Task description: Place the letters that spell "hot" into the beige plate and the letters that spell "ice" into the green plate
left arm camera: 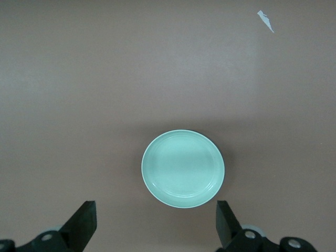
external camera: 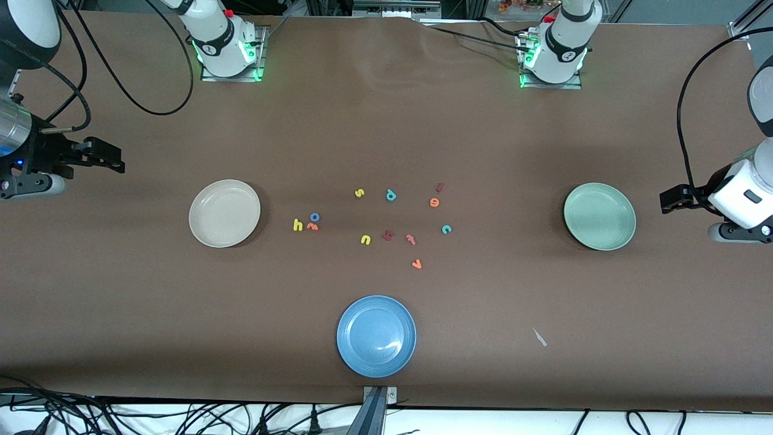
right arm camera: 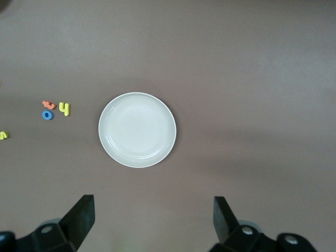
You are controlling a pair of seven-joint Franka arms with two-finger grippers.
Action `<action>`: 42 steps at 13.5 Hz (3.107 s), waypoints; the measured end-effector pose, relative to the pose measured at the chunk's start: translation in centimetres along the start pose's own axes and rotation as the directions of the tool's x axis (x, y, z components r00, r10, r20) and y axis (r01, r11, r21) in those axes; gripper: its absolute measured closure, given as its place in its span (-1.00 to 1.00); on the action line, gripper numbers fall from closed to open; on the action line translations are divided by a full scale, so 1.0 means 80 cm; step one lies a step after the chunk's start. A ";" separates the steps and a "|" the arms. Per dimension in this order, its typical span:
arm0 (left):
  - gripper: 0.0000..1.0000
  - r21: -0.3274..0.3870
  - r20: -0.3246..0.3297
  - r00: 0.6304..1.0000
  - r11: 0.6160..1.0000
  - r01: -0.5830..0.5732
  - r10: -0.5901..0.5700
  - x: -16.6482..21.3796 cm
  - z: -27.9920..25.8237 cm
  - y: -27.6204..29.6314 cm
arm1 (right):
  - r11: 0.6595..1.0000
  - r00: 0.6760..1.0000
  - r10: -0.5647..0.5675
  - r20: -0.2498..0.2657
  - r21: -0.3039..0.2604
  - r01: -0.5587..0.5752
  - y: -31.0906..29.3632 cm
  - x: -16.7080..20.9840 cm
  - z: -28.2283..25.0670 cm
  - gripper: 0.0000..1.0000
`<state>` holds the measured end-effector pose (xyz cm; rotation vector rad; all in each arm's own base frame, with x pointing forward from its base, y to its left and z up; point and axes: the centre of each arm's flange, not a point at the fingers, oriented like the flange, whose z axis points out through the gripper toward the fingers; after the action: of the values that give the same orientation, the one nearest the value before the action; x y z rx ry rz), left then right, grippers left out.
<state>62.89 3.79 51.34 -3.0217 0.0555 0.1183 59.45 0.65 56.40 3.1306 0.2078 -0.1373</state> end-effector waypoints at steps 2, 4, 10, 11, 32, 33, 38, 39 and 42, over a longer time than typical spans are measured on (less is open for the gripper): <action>-1.00 -0.027 -0.001 1.000 1.000 0.007 -0.007 0.000 0.000 0.001 | 1.000 1.000 0.006 0.001 -0.004 -0.006 -0.002 0.000 0.001 -1.00; -1.00 -0.033 -0.001 1.000 0.999 0.008 -0.008 0.000 0.000 0.000 | 1.000 1.000 0.009 0.001 -0.005 -0.009 -0.005 0.001 0.000 -1.00; -1.00 -0.033 -0.001 1.000 0.999 0.007 -0.007 0.000 0.000 0.002 | 1.000 1.000 0.013 0.002 -0.004 -0.013 -0.005 0.001 0.000 -1.00; -1.00 -0.033 -0.001 1.000 0.999 0.007 -0.007 0.000 0.000 0.002 | 1.000 1.000 0.015 0.002 -0.004 -0.015 -0.005 0.000 0.001 -1.00; -1.00 -0.034 0.002 1.000 0.999 0.008 -0.008 0.000 0.002 -0.001 | 1.000 1.000 0.025 0.019 -0.003 -0.025 -0.005 -0.002 0.003 -1.00; -1.00 -0.034 0.002 1.000 0.999 0.008 -0.008 0.000 0.002 -0.001 | 1.000 1.000 0.025 0.019 -0.003 -0.025 -0.005 -0.002 0.003 -1.00; -1.00 -0.034 0.002 1.000 0.999 0.008 -0.008 -0.001 0.002 -0.001 | 1.000 0.999 0.025 0.019 -0.003 -0.025 -0.005 -0.002 0.003 -1.00; -1.00 -0.034 0.002 1.000 0.999 0.006 -0.006 -0.001 0.003 -0.001 | 1.000 0.999 0.025 0.019 -0.003 -0.025 -0.005 -0.002 0.003 -1.00; -1.00 -0.034 0.002 1.000 0.999 -0.008 0.008 -0.001 0.003 -0.001 | 1.000 0.999 0.025 0.019 -0.003 -0.025 -0.005 -0.002 0.003 -1.00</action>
<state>62.84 3.85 51.15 -3.0557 0.0667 0.1243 59.25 1.03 56.20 3.1265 0.1679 -0.1667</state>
